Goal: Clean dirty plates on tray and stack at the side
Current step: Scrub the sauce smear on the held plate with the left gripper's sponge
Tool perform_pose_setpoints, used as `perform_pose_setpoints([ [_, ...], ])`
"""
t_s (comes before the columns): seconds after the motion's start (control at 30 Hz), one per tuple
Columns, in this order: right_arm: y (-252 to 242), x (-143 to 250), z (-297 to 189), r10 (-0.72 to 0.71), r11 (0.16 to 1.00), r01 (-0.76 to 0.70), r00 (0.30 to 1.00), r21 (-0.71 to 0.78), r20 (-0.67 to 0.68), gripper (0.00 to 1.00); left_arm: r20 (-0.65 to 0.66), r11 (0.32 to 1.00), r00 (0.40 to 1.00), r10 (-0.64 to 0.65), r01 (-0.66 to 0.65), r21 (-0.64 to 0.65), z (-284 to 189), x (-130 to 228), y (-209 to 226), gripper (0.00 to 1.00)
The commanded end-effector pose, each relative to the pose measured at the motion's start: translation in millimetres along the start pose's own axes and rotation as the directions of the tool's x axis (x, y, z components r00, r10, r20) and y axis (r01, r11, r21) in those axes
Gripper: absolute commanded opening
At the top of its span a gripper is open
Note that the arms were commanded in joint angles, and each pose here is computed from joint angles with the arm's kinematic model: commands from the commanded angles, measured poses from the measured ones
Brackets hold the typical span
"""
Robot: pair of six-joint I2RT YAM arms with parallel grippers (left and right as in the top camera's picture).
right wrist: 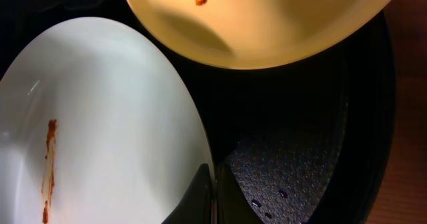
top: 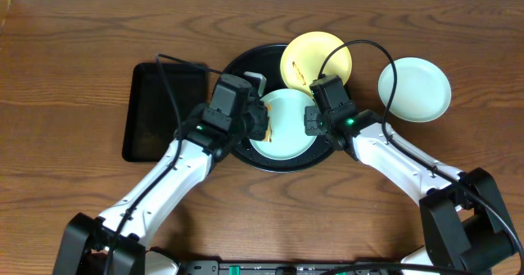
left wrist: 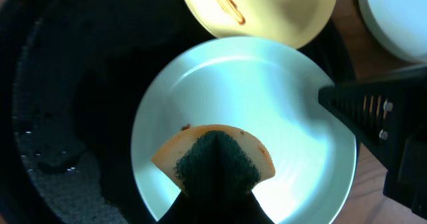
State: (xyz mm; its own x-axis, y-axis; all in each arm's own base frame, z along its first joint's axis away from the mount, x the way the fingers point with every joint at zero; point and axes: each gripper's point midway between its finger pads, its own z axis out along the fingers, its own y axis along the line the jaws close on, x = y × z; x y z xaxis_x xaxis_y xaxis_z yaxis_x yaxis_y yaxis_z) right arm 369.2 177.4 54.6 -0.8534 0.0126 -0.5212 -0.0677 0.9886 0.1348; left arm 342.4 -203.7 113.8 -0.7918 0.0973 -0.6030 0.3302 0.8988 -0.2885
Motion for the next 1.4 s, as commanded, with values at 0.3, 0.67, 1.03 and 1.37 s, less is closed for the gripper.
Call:
perform_pose_setpoints([
  [0.3, -0.8, -9.2, 0.0, 0.027, 1.0, -0.027, 0.999, 0.011, 0.022, 0.01, -0.015, 0.995, 0.999, -0.05, 0.049, -0.084, 30.0, 15.7, -2.5, 0.07],
  [0.67, -0.8, -9.2, 0.0, 0.027, 1.0, -0.027, 0.999, 0.011, 0.022, 0.01, 0.027, 0.995, 0.999, -0.047, 0.049, -0.082, 43.5, 28.1, 0.3, 0.07],
  [1.03, -0.7, -9.0, 0.0, 0.027, 1.0, -0.027, 0.999, 0.01, 0.022, 0.01, 0.022, 0.995, 0.999, -0.049, 0.05, -0.083, 64.5, 38.2, 5.7, 0.08],
  [1.37, -0.7, -9.1, 0.0, 0.027, 1.0, -0.027, 0.999, 0.01, 0.022, 0.01, -0.017, 0.995, 0.998, -0.056, 0.055, -0.085, 75.3, 50.6, 8.1, 0.07],
])
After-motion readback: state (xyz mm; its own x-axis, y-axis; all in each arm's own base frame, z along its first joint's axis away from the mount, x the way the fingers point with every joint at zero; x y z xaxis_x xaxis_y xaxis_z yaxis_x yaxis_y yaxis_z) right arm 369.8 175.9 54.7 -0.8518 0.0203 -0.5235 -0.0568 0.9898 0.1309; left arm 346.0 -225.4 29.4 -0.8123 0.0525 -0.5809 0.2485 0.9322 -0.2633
